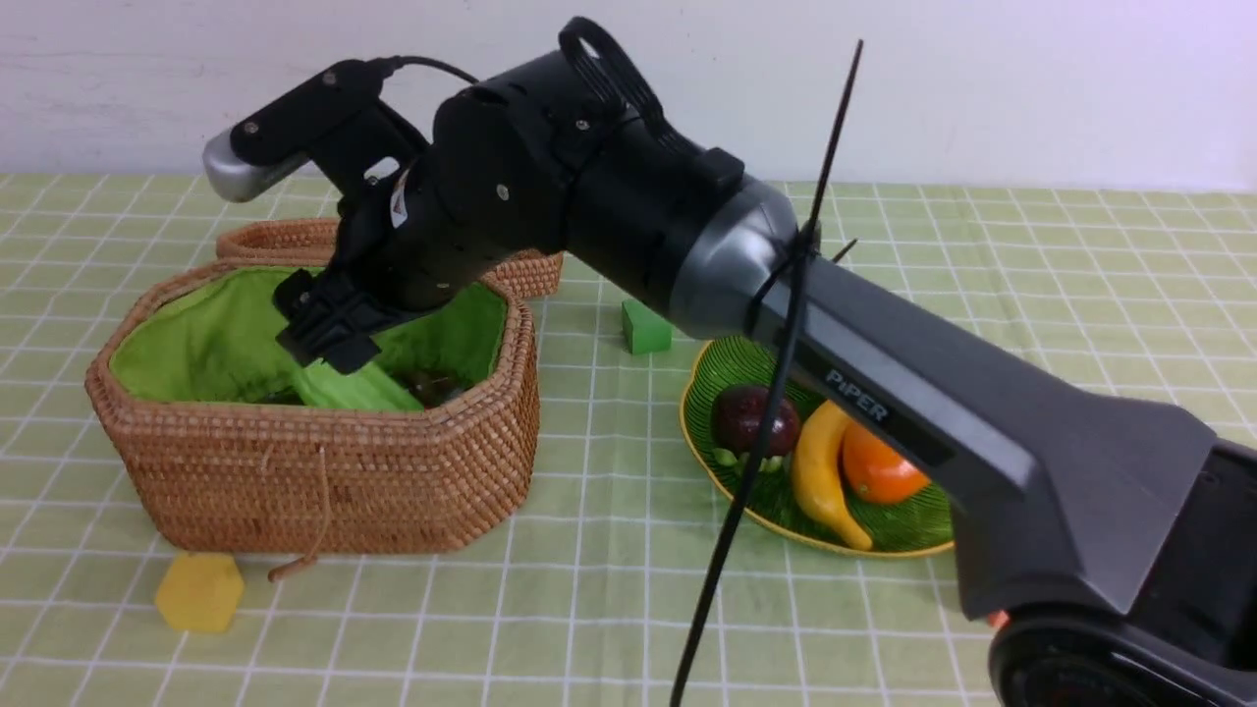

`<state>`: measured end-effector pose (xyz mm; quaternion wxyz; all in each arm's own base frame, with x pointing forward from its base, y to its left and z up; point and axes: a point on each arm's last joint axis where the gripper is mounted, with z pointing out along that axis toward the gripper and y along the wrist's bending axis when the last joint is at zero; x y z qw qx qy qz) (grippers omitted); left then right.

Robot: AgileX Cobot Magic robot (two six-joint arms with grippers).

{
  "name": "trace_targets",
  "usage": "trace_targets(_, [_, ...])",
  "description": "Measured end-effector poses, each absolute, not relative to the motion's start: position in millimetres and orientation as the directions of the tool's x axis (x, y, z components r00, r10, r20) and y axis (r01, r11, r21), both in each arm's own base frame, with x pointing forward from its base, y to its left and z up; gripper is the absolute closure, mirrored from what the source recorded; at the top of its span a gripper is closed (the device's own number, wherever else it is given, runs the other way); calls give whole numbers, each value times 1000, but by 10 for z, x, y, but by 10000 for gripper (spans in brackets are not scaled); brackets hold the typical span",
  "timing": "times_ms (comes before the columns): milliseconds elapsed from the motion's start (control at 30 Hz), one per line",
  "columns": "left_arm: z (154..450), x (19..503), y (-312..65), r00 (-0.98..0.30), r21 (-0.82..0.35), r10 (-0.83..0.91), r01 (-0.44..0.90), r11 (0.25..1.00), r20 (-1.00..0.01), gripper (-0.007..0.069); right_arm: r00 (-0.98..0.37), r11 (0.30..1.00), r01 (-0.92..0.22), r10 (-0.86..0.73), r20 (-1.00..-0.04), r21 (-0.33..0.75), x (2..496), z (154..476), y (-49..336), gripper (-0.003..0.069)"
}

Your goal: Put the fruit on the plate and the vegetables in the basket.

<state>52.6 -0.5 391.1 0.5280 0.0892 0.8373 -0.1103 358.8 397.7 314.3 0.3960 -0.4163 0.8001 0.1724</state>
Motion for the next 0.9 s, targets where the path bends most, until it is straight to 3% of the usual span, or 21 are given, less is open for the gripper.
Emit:
trace_targets(100, [3911, 526, -5, -426, -88, 36, 268, 960, -904, 608, -351, 590, -806, -545, -761, -51, 3519, 3281, 3905, 0])
trace_targets(233, [3911, 519, -15, -424, -86, 44, 283, 955, -904, 608, -394, 598, -801, -544, -741, -13, 3322, 3650, 3724, 80])
trace_targets(300, [3914, 512, -41, -421, -92, 50, 312, 946, -906, 608, -440, 617, -787, -538, -719, 21, 3159, 3922, 3551, 155])
trace_targets(367, [3913, 516, -94, -397, -100, 54, 358, 928, -916, 609, -472, 653, -756, -489, -733, 51, 2943, 4325, 3296, 312])
trace_targets(400, [3911, 518, -99, -395, -100, 55, 361, 927, -917, 609, -467, 653, -756, -485, -739, 50, 2913, 4379, 3261, 324])
trace_targets(433, [3873, 533, -136, -376, -102, 55, 385, 917, -925, 615, -462, 662, -748, -463, -757, 52, 2797, 4568, 3123, 423])
trace_targets(533, [3736, 526, -196, -351, -135, 30, 436, 890, -936, 632, -464, 670, -740, -443, -767, 61, 2586, 4768, 2889, 582])
trace_targets(667, [3579, 407, -175, -317, -212, -52, 496, 842, -947, 638, -535, 692, -713, -435, -724, 111, 2256, 4797, 2542, 666])
trace_targets(767, [3446, 326, -132, -283, -241, -100, 525, 816, -954, 638, -595, 715, -684, -430, -679, 147, 1985, 4714, 2257, 669])
trace_targets(900, [3195, 245, -78, -223, -253, -151, 557, 791, -963, 638, -717, 777, -598, -408, -565, 197, 1564, 4342, 1793, 665])
